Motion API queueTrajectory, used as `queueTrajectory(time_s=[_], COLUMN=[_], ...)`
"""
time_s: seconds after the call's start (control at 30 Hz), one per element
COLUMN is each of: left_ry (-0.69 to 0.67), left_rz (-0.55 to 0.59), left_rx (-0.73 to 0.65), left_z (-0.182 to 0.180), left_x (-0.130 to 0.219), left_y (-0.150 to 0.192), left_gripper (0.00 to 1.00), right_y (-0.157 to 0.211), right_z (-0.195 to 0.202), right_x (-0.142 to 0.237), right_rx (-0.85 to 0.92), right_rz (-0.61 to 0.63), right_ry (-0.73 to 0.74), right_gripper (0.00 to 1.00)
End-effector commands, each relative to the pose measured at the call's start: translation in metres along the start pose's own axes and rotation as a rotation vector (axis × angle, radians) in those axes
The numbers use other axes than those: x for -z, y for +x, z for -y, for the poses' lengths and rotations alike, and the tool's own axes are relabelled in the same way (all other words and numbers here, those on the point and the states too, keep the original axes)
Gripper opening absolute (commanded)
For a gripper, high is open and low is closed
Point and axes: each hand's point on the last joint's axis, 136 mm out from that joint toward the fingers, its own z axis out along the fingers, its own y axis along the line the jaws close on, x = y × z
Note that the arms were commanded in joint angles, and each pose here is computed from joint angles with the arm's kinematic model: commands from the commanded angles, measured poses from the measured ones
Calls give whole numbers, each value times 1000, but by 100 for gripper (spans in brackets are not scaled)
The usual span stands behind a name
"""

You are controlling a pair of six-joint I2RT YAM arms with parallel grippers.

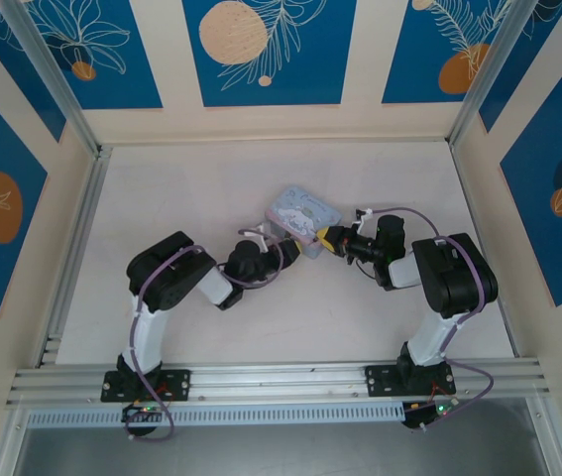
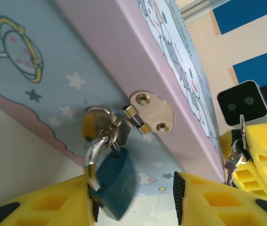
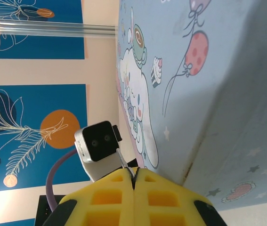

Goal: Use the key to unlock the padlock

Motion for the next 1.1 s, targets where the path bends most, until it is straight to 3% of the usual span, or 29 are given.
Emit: queueTrajectory(time_s=[0.0, 0.37, 0.87, 1.07], left_ry=[41, 25, -15, -11], left_rz=[55, 59, 49, 24], left_rx=[22, 42, 33, 30], left_z=[10, 2, -15, -14], left_x=[8, -3, -8, -14], left_y=[-12, -13, -22, -21], left_gripper=[45, 43, 27, 25], right_y=[5, 7, 9, 9], right_z=[4, 4, 4, 5], right_x=[-2, -3, -3, -2], right_rx=[-33, -31, -30, -31], right_rz=[-29, -33, -43, -47], right_ry=[14, 21, 28, 32], right_gripper=[0, 0, 0, 0])
